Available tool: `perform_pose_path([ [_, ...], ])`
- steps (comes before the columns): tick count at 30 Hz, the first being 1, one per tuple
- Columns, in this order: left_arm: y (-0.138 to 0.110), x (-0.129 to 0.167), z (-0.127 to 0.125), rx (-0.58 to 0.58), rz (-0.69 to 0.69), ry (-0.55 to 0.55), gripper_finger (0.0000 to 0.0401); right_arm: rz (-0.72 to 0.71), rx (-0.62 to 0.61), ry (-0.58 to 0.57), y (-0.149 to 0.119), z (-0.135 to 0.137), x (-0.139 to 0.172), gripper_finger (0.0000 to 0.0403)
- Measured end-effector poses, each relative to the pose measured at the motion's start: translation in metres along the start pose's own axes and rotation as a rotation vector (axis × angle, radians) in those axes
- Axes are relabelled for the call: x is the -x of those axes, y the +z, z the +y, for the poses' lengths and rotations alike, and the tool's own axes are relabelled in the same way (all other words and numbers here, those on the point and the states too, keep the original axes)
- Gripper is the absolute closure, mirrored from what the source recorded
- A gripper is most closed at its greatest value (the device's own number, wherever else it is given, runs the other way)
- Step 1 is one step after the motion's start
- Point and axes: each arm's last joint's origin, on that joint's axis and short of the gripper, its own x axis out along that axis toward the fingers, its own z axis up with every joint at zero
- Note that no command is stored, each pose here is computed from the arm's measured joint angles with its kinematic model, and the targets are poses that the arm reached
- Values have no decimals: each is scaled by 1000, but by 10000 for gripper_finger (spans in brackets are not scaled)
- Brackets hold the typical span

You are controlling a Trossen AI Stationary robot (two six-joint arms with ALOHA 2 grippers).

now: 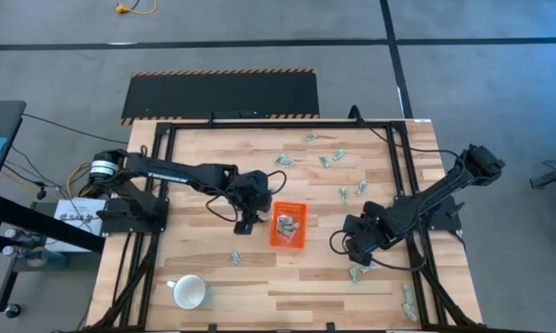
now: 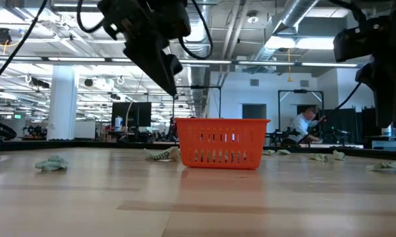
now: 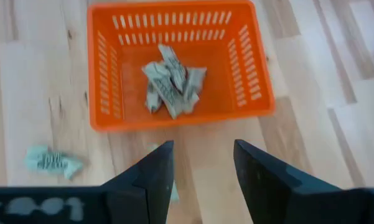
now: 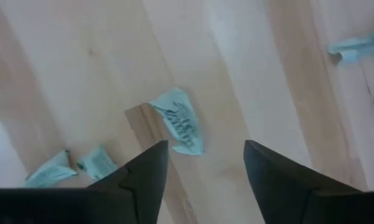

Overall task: Pick and place Stevia / Truvia into bins
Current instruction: Put the stevia packet into the orange bin

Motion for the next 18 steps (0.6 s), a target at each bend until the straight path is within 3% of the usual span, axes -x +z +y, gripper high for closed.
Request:
perform_pose_path([
  [7, -16, 6, -5, 21, 85, -16, 246, -22, 21, 28, 6, 4, -4, 186],
  [18, -29, -1, -5, 56, 131, -21, 246, 169, 63, -30, 11, 10, -45, 205],
])
